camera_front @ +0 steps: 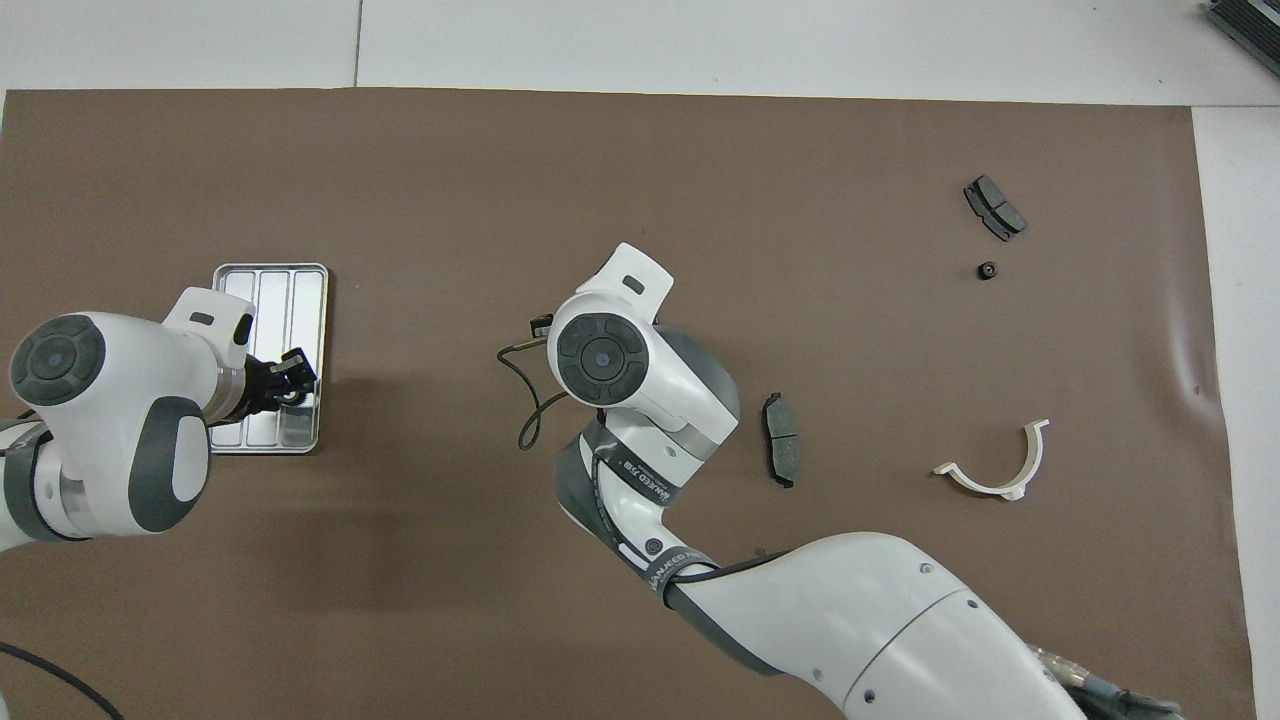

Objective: Place bearing gear from tray to pile
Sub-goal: 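Reach the right gripper to the second gear while the left gripper returns, then grasp the second gear with the right gripper while the left gripper grasps last gear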

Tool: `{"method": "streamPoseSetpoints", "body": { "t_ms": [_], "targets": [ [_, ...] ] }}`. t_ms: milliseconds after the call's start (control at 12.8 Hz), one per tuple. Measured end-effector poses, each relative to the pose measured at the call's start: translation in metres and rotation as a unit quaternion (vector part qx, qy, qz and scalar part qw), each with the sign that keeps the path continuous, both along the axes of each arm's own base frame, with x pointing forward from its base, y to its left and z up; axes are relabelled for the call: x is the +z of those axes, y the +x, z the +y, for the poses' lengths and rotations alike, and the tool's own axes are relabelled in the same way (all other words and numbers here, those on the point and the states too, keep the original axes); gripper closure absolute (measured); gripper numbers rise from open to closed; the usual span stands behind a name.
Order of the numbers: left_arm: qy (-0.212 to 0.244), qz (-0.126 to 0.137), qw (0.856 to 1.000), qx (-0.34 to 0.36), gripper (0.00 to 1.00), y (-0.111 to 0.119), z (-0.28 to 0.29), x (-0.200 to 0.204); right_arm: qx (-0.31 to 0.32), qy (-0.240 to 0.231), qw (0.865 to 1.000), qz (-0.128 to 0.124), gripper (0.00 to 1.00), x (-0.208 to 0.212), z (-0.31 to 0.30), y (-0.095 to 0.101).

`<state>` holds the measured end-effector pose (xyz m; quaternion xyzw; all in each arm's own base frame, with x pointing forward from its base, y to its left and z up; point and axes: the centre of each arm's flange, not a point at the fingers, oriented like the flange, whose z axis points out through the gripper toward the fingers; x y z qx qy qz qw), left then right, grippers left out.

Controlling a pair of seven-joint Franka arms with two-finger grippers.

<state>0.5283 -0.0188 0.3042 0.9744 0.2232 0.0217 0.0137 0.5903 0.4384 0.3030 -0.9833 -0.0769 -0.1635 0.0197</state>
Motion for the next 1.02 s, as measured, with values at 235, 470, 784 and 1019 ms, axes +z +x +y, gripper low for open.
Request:
{"method": "streamPoseSetpoints", "body": {
  "t_ms": [235,470,784,1019],
  "targets": [
    [0.000,-0.010,1.000,-0.010,0.52,0.002,0.001,0.001,0.001,-0.001,1.000,0.002,0.37,-0.002,0.000,-0.002],
    [0.001,-0.015,1.000,-0.020,0.52,0.002,0.004,0.002,0.002,-0.004,1.000,0.004,0.37,-0.005,-0.002,-0.001],
    [0.001,-0.014,1.000,-0.022,0.55,0.000,0.003,-0.001,0.012,-0.011,1.000,0.007,0.37,-0.012,-0.004,-0.001],
    [0.001,-0.014,1.000,-0.024,0.65,0.000,0.003,-0.002,0.019,-0.007,1.000,0.005,0.36,-0.017,0.000,-0.002]
  ]
}}
